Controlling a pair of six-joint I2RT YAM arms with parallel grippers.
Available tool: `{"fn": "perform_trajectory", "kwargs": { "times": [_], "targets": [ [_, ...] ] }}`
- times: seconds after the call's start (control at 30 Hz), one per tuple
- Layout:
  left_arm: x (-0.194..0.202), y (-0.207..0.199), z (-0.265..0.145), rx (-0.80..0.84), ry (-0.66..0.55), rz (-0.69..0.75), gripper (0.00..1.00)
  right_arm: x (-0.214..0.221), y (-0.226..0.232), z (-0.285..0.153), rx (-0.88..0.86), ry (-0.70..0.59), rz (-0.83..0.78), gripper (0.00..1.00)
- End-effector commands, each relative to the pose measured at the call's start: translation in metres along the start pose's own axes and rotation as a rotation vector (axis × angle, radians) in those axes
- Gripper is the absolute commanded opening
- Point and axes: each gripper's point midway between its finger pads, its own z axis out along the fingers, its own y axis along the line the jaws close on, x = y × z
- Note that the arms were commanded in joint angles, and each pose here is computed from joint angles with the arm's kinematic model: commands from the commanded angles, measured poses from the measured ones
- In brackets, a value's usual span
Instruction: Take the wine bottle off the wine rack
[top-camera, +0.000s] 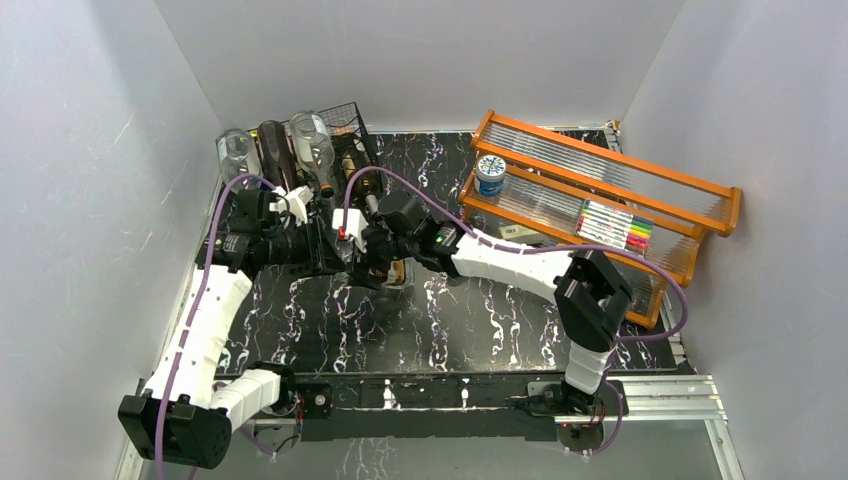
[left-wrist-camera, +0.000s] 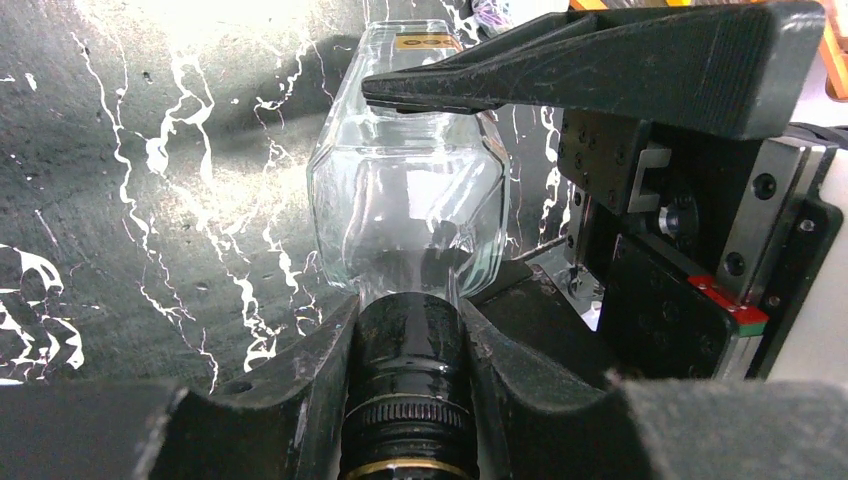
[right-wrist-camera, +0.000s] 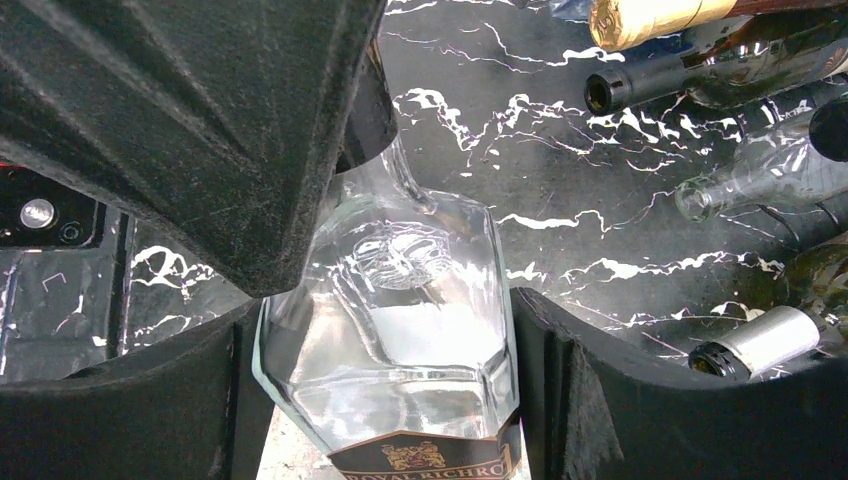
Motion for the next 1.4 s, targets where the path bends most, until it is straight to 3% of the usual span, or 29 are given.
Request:
{"fn": "perform_trajectory", "kwargs": {
  "times": [0.0,0.13,0.3,0.43,0.5,0.77,0.97,1.17,1.37],
  "targets": [
    [-0.020,-0.037,-0.018,0.138,-0.075,0.070,0.18,-0.022,-0.007,-0.001,0.038,-0.070,-0.035,0.69],
    [-0.023,-0.040,-0.022,0.137,-0.089,0.075,0.42,-0.027,-0.010,-0.006,0.089,-0.129,0.005,0.45],
    [-0.025,-0.047,-0.027,0.158,-0.094,0.082,0.71,-0.039,-0.015,-0.030,0.205,-0.242,0.072,0.30],
    [-0.029,-0.047,-0.030,0.151,-0.111,0.106,0.85,-0.041,-0.015,-0.043,0.256,-0.276,0.173,0.07],
    [-0.032,-0.046,-0.032,0.136,-0.125,0.125,0.92,-0.039,-0.016,-0.053,0.292,-0.287,0.222,0.02],
    [-0.054,-0.037,-0.039,0.043,-0.222,0.178,0.97,-0.009,-0.026,-0.102,0.532,-0.323,0.353,0.00],
    [-0.098,-0.054,-0.057,0.059,-0.442,0.224,0.98,0.019,-0.042,-0.134,0.731,-0.293,0.381,0.00],
    [-0.147,-0.057,-0.059,0.026,-0.579,0.219,0.98,0.032,-0.051,-0.152,0.854,-0.292,0.436,0.00],
    [-0.192,-0.056,-0.048,0.011,-0.676,0.217,0.98,0.053,-0.057,-0.165,0.964,-0.193,0.497,0.00]
  ]
}}
